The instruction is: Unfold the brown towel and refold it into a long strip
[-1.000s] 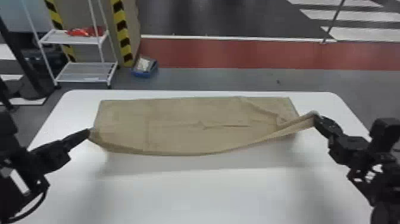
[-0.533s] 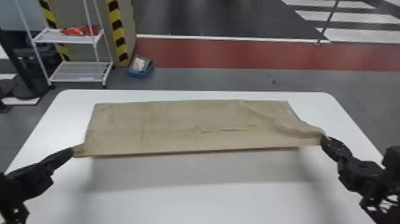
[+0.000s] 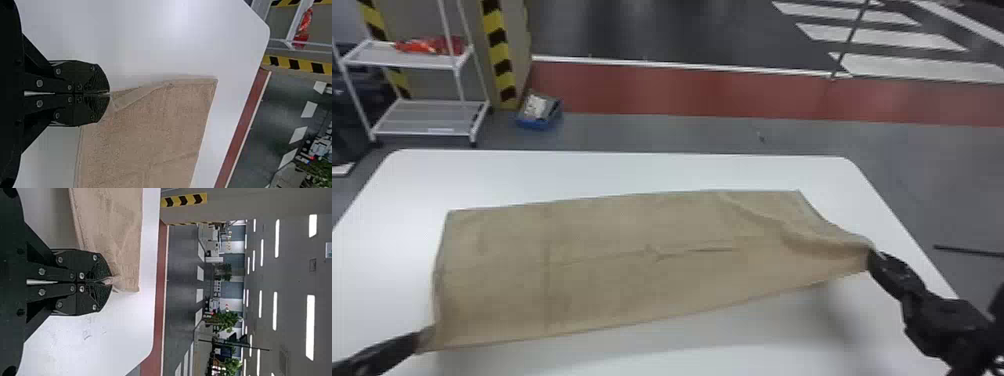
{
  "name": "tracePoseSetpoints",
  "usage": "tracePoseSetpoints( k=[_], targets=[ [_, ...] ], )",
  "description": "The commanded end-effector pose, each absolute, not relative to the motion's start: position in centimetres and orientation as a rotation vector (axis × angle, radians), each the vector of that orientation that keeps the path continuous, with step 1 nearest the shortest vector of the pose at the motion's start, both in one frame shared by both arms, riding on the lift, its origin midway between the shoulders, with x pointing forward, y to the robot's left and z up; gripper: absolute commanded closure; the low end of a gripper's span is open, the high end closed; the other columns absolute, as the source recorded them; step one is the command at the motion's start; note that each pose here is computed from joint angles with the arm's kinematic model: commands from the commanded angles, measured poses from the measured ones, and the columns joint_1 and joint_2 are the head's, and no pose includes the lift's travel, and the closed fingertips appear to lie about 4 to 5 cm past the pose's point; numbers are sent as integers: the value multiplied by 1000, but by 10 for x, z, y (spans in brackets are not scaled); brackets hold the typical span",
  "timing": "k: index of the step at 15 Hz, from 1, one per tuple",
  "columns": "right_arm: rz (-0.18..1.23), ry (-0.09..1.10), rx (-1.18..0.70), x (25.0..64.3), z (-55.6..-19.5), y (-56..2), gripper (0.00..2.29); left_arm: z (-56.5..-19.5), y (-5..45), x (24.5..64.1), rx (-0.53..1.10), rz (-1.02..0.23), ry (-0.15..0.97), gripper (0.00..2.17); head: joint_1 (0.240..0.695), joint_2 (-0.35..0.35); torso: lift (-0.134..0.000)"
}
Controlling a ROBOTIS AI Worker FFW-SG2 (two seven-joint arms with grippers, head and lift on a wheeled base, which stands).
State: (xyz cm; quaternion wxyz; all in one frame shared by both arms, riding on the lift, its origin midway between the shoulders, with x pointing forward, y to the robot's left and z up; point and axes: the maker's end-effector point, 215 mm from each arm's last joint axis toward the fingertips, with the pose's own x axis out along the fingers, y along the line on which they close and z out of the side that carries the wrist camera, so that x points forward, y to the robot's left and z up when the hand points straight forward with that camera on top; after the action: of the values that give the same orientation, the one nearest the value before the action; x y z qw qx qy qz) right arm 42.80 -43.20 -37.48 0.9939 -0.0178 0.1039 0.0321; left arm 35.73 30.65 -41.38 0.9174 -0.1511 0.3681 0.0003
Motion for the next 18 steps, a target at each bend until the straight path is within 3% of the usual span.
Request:
tracePoseSetpoints(
  k=[1, 3, 7, 8, 12, 16, 18],
  targets=[
    [37, 236, -15, 402, -371, -447, 1328, -404, 306, 344, -296, 13, 762, 1696, 695, -173, -123],
    [20, 370, 53, 376, -404, -460, 1328, -399, 308, 339, -289, 21, 755, 1696, 695, -203, -123],
    [15, 402, 38, 365, -423, -462, 1305, -406, 313, 359, -334, 16, 703, 1696, 695, -244, -123],
    [19, 412, 19, 366, -425, -460, 1207, -405, 313, 367, -345, 12, 679, 1696, 695, -245, -123],
    [37, 415, -11, 375, -424, -454, 1200, -410, 313, 365, -354, 6, 689, 1696, 695, -226, -123],
    [22, 391, -38, 392, -397, -460, 1197, -387, 321, 366, -293, 47, 651, 1696, 695, -213, -123],
    [3, 433, -11, 407, -390, -462, 1197, -368, 324, 377, -274, 54, 608, 1696, 695, -204, -123]
  ],
)
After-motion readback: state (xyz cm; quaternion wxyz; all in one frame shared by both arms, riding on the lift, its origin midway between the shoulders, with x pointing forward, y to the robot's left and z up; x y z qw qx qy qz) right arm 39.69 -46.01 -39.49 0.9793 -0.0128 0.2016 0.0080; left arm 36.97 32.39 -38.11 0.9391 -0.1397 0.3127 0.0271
